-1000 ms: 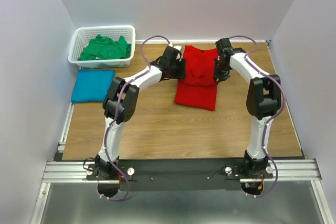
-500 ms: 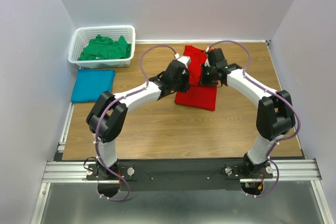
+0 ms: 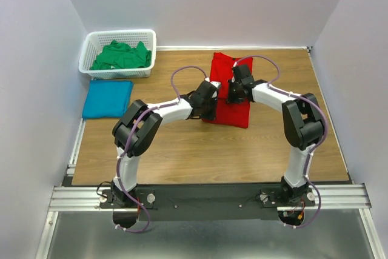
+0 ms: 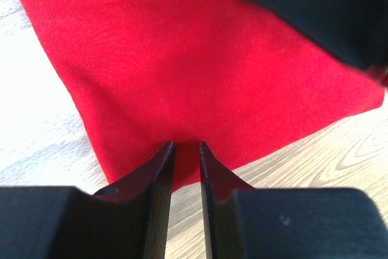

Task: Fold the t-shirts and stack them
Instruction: Fold the tshirt

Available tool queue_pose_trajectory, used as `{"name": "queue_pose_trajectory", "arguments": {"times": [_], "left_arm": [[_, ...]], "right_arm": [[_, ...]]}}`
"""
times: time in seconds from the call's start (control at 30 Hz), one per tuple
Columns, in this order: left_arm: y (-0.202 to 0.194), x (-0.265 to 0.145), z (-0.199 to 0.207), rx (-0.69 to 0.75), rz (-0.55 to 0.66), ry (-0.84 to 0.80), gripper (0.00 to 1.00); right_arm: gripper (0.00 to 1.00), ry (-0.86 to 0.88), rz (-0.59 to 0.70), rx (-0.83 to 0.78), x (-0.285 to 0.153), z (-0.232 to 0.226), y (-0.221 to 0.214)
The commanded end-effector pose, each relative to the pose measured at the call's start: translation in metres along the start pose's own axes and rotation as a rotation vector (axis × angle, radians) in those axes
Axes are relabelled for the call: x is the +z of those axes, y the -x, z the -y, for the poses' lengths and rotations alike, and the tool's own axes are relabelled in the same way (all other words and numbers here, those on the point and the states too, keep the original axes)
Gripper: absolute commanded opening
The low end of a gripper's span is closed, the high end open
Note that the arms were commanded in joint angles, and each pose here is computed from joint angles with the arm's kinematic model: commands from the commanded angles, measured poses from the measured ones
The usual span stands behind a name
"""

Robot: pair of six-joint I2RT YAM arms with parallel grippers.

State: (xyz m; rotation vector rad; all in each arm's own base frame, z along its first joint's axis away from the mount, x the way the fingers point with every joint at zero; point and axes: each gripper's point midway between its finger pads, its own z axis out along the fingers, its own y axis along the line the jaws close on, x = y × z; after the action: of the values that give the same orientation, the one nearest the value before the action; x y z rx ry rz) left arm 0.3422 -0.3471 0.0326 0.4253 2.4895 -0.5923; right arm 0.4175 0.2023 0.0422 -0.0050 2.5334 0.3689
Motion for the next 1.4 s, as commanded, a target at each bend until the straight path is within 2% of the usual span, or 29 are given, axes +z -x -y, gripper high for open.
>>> {"name": "queue_pose_trajectory", "arguments": {"times": [0.0, 0.13, 0.17, 0.23, 0.27, 0.33, 0.47, 0.57, 0.6, 0.63, 0.67, 0.77, 0.9, 0.97, 1.0, 1.07, 1.17, 1.37], "left_arm": [[-0.016, 0.001, 0.003, 0.010, -0.070, -0.010, 0.31], [-0.024, -0.003, 0.002, 0.012, -0.099, -0.013, 0.31], [-0.028, -0.004, 0.003, 0.010, -0.113, -0.025, 0.31], [-0.037, -0.005, 0.003, 0.002, -0.135, -0.033, 0.31], [-0.040, -0.007, 0.007, -0.002, -0.142, -0.048, 0.31], [-0.048, -0.010, 0.008, -0.005, -0.156, -0.054, 0.30], [-0.044, -0.022, 0.014, -0.019, -0.122, -0.074, 0.31], [-0.030, -0.036, 0.019, -0.035, -0.062, -0.083, 0.31], [-0.015, -0.045, 0.025, -0.047, -0.001, -0.094, 0.32], [-0.014, -0.049, 0.024, -0.057, 0.016, -0.095, 0.33], [-0.002, -0.054, 0.029, -0.067, 0.076, -0.110, 0.33], [0.022, -0.079, 0.038, -0.114, 0.209, -0.180, 0.34], [0.025, -0.087, 0.038, -0.209, 0.254, -0.282, 0.33], [0.021, -0.080, 0.036, -0.261, 0.247, -0.334, 0.31], [0.007, -0.070, 0.034, -0.275, 0.199, -0.352, 0.30], [-0.001, -0.059, 0.032, -0.293, 0.167, -0.358, 0.29], [-0.020, -0.038, 0.021, -0.328, 0.085, -0.313, 0.26], [-0.055, -0.028, -0.017, -0.459, 0.007, -0.215, 0.21]], "right_arm": [[0.16, -0.096, 0.105, -0.042, 0.014, 0.015, 0.036], [0.16, -0.114, 0.158, -0.041, 0.022, 0.030, 0.074], [0.17, -0.112, 0.208, -0.034, 0.017, 0.035, 0.101], [0.18, -0.125, 0.236, -0.015, 0.022, 0.047, 0.120], [0.20, -0.115, 0.285, 0.004, 0.014, 0.051, 0.146], [0.22, -0.090, 0.328, 0.016, 0.005, 0.050, 0.168], [0.27, 0.022, 0.366, 0.032, -0.028, 0.036, 0.186], [0.29, 0.134, 0.271, 0.056, -0.034, 0.024, 0.147], [0.30, 0.217, 0.267, 0.061, -0.055, 0.011, 0.143], [0.30, 0.241, 0.185, 0.088, -0.048, 0.014, 0.106], [0.30, 0.357, 0.210, 0.080, -0.074, -0.004, 0.106], [0.37, 0.598, 0.144, 0.192, -0.101, -0.023, 0.053], [0.43, 0.808, 0.085, 0.286, -0.120, -0.035, -0.001], [0.43, 0.847, 0.100, 0.300, -0.123, -0.033, -0.016], [0.44, 0.821, 0.047, 0.349, -0.112, -0.024, -0.043], [0.44, 0.803, 0.013, 0.396, -0.101, -0.010, -0.061], [0.44, 0.796, -0.113, 0.494, -0.083, 0.010, -0.099], [0.44, 0.702, -0.171, 0.700, -0.064, 0.053, -0.131]]}}
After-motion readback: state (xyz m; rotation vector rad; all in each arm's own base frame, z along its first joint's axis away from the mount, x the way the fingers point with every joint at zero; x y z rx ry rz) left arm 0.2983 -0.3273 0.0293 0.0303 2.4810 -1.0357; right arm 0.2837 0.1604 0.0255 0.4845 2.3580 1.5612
